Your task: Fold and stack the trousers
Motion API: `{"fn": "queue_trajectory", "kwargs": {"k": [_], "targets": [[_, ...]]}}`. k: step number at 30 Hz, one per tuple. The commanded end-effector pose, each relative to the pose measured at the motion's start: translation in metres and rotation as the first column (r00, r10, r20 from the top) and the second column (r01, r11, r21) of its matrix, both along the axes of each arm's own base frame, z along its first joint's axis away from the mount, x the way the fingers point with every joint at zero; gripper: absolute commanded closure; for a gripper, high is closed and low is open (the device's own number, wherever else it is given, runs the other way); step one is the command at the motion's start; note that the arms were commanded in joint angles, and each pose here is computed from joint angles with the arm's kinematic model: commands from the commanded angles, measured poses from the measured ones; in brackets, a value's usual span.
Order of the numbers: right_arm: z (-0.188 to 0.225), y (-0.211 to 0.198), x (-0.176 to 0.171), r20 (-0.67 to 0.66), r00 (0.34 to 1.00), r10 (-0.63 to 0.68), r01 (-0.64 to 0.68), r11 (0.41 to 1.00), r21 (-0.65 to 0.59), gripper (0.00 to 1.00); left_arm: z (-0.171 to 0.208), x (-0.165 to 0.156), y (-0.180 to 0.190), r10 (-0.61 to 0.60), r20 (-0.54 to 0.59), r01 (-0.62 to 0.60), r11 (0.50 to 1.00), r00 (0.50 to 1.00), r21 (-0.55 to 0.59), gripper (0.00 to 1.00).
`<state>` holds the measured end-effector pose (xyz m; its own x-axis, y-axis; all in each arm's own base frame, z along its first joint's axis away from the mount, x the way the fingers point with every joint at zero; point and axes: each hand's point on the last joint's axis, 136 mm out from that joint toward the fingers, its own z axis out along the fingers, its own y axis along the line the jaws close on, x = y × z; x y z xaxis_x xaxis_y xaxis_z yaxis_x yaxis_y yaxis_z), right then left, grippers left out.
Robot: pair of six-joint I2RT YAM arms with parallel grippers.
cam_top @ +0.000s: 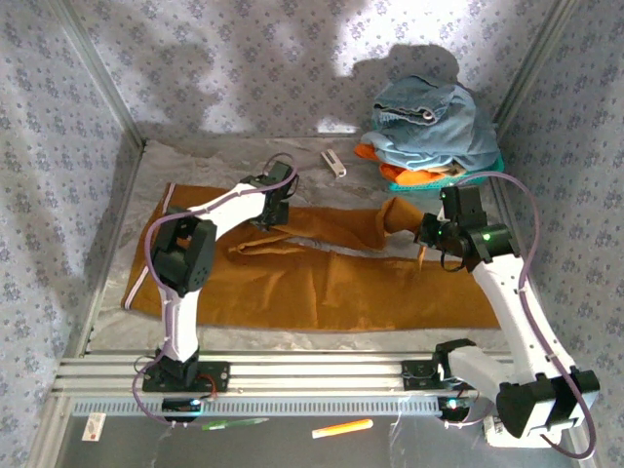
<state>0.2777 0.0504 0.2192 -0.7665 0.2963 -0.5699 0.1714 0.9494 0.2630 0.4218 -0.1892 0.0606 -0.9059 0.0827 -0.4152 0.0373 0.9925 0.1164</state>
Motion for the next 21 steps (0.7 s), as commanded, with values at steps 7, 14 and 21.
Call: {"fn": "queue_trajectory", "kwargs": {"k": [7, 14, 21], "targets": [[0.01, -0.008, -0.009, 0.037, 0.999, -0.03, 0.03, 1.0, 0.002, 1.0, 0.091, 0.001, 0.041, 0.083, 0.221, -0.084, 0.996, 0.972, -0.003, 1.0], [0.013, -0.012, -0.024, 0.045, 0.999, -0.025, 0.025, 1.0, 0.005, 1.0, 0.14, -0.022, 0.055, 0.142, 0.285, -0.099, 0.982, 0.948, -0.161, 1.0], [0.011, -0.015, -0.062, 0.081, 0.996, -0.046, 0.042, 0.998, 0.052, 1.0, 0.163, -0.063, 0.08, 0.219, 0.302, -0.108, 0.932, 0.928, -0.346, 1.0]]}}
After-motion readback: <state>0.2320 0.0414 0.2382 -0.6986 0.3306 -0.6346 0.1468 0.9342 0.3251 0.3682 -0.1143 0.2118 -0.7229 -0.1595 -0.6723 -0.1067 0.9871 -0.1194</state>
